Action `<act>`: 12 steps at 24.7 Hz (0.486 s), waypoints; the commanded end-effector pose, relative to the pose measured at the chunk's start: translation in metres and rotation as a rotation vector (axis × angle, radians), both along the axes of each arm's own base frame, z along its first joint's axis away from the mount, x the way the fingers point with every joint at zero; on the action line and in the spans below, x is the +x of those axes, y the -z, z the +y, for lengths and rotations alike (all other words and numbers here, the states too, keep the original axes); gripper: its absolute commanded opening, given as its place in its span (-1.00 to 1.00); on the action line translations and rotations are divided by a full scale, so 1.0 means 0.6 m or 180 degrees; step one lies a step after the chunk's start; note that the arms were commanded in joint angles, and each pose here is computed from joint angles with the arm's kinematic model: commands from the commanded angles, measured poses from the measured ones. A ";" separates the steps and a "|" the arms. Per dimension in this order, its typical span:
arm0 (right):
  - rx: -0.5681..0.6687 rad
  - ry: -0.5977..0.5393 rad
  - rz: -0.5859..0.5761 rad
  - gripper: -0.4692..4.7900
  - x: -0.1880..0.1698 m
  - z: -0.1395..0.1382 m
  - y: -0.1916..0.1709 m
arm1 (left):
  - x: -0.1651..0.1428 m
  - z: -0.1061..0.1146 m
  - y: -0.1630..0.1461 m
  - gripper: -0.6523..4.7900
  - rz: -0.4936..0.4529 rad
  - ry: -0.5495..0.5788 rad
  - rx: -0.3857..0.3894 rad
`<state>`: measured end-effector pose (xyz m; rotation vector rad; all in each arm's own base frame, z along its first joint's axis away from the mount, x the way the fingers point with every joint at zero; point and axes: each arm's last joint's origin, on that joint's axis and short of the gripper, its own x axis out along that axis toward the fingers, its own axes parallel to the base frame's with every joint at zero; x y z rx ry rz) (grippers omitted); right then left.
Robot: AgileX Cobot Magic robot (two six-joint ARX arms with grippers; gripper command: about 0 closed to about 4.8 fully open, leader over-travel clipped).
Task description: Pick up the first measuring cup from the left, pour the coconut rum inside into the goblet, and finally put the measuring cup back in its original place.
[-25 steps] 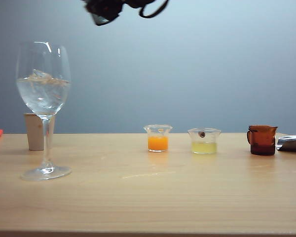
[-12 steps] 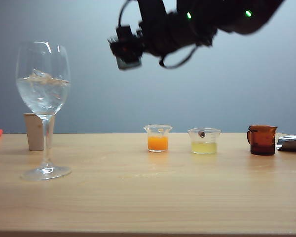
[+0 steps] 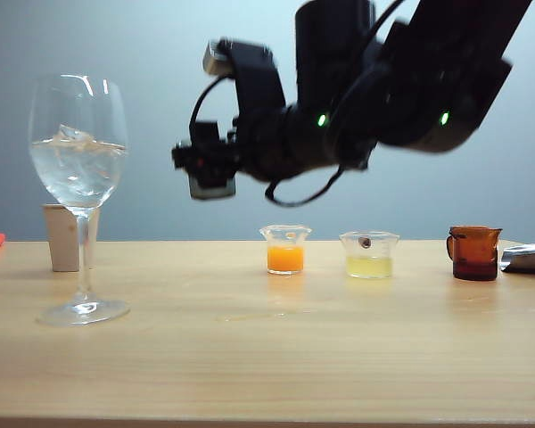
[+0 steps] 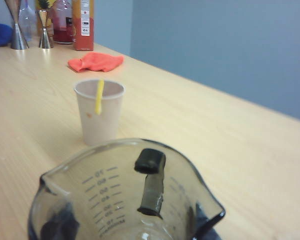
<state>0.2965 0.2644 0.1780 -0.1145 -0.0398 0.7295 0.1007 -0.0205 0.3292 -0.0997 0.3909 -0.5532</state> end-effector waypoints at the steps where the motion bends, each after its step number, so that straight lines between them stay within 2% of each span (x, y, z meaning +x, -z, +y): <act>1: 0.0107 0.0160 0.0013 -0.84 0.005 0.006 0.014 | -0.001 0.000 -0.001 -0.78 -0.0015 0.0016 0.0003; 12: 0.0200 0.0196 0.0134 -0.84 0.015 0.035 0.058 | -0.002 -0.001 0.000 -0.78 0.0009 0.0042 0.0005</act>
